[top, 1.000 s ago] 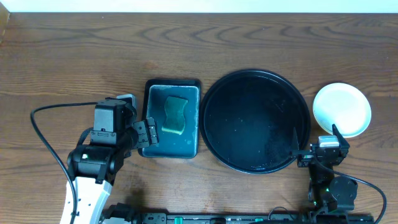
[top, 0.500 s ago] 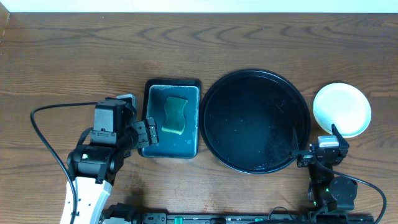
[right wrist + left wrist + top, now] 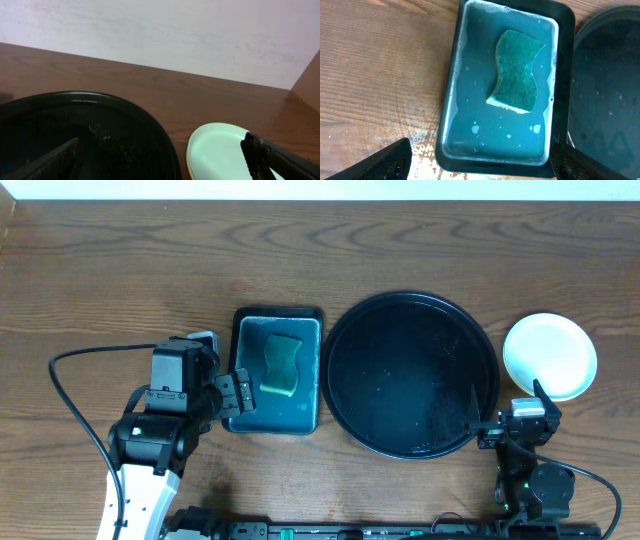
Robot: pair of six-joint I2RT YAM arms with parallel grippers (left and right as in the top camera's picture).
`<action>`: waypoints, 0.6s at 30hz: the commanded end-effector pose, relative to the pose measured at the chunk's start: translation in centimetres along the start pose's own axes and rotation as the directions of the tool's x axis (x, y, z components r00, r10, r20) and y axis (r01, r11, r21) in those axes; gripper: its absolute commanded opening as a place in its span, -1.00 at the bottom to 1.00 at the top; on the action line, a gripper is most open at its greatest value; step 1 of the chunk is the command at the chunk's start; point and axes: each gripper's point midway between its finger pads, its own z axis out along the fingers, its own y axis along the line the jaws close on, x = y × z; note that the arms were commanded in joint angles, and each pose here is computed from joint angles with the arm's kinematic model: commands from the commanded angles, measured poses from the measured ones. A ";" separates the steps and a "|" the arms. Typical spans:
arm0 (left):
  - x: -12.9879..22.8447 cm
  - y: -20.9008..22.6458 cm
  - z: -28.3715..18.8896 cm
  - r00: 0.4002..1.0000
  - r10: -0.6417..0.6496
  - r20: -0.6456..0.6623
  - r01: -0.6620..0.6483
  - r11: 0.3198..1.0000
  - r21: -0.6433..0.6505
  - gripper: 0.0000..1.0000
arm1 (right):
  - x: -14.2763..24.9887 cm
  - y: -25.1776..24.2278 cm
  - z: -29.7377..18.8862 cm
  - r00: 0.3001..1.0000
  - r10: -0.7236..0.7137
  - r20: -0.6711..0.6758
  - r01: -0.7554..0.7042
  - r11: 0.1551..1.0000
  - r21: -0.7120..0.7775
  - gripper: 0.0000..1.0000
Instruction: Clean dirty plates on tray and stack at the side
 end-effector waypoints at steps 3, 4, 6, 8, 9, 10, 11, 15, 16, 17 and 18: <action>0.1 0.3 0.1 1.000 -0.009 -0.001 0.009 1.000 -0.011 0.78 | -0.1 0.5 0.0 1.000 0.008 0.006 -0.007 1.000 -0.021 0.99; 0.1 0.3 0.1 1.000 -0.009 -0.002 0.009 1.000 -0.012 0.77 | -0.1 0.5 0.0 1.000 0.008 0.006 -0.007 1.000 -0.021 0.99; 0.5 0.4 -0.2 1.000 -0.009 -0.013 0.009 1.000 -0.014 0.77 | -0.1 0.5 0.0 1.000 0.008 0.006 -0.007 1.000 -0.021 0.99; 0.9 0.5 -0.3 1.000 -0.001 -0.014 0.001 1.000 -0.016 0.78 | -0.1 0.5 0.0 1.000 0.008 0.006 -0.007 1.000 -0.021 0.99; 1.0 0.5 -0.4 1.000 0.003 -0.007 -0.003 1.000 -0.013 0.77 | -0.1 0.5 0.0 1.000 0.008 0.006 -0.007 1.000 -0.021 0.98; 1.1 0.6 -0.4 1.000 0.003 0.000 -0.003 1.000 -0.012 0.77 | -0.1 0.5 0.0 1.000 0.008 0.006 -0.007 1.000 -0.021 0.99; 1.4 0.7 -0.3 1.000 0.002 0.011 -0.002 1.000 -0.010 0.77 | -0.1 0.5 0.0 1.000 0.008 0.006 -0.007 1.000 -0.021 0.99; 1.8 1.6 0.5 0.992 -0.012 0.125 0.011 1.000 0.006 0.77 | -0.1 0.5 0.0 1.000 0.008 0.006 -0.007 1.000 -0.021 0.98; 1.8 1.8 0.7 0.986 -0.018 0.166 0.016 1.000 0.012 0.78 | -0.1 0.5 0.0 1.000 0.008 0.006 -0.007 1.000 -0.021 0.98; 1.8 2.1 0.9 0.979 -0.023 0.202 0.020 1.000 0.017 0.78 | -0.1 0.5 0.0 1.000 0.008 0.006 -0.007 1.000 -0.021 0.99; 1.8 2.4 1.1 0.967 -0.028 0.252 0.023 0.999 0.024 0.78 | -0.1 0.5 0.0 1.000 0.008 0.006 -0.007 1.000 -0.021 0.99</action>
